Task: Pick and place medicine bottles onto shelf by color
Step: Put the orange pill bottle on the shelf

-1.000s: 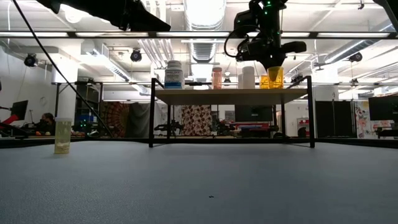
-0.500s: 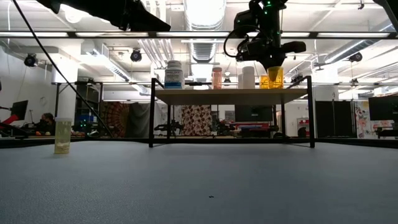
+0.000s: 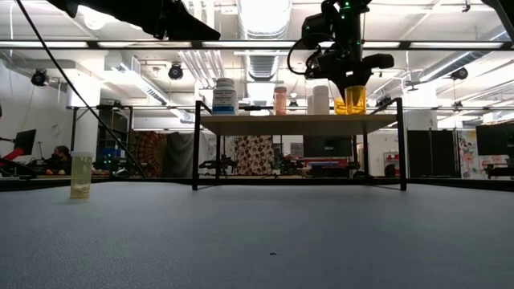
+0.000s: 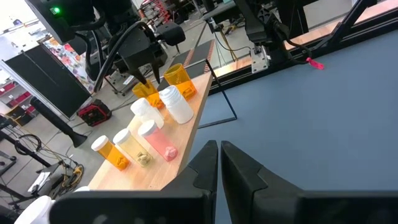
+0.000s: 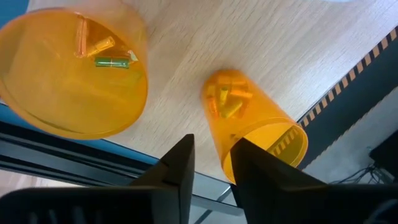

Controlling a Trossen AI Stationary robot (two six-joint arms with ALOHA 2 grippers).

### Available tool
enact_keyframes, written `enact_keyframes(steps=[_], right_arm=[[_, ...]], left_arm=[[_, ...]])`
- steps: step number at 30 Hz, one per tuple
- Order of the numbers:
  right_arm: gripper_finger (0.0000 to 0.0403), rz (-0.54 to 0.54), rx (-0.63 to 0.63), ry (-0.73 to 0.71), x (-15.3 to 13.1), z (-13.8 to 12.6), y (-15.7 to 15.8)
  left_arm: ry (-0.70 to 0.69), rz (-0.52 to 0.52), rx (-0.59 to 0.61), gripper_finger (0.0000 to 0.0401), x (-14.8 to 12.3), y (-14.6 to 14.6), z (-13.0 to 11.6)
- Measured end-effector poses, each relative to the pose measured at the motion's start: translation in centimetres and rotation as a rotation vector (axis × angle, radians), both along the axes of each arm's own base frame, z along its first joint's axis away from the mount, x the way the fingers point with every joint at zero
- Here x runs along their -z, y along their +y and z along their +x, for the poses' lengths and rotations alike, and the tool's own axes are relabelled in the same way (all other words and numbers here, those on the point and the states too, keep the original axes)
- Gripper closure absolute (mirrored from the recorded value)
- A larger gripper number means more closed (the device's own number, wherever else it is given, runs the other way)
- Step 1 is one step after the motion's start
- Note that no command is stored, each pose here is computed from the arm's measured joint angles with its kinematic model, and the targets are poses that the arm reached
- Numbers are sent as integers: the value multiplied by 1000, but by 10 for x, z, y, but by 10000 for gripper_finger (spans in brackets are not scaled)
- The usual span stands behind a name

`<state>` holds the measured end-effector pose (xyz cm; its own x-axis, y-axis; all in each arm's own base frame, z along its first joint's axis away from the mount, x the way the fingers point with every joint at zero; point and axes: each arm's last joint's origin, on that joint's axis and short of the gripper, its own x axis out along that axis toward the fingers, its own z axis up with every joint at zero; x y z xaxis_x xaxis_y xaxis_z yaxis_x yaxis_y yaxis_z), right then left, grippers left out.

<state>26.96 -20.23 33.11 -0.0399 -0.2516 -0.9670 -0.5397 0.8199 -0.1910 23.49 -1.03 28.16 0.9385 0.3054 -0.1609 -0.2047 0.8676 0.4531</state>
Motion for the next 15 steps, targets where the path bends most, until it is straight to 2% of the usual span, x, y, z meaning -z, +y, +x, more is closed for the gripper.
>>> enact_keyframes(steps=[15], right_arm=[[295,-15,25,-16,-5,-3,2]], left_arm=[[0,0,0,400,0,0,0]])
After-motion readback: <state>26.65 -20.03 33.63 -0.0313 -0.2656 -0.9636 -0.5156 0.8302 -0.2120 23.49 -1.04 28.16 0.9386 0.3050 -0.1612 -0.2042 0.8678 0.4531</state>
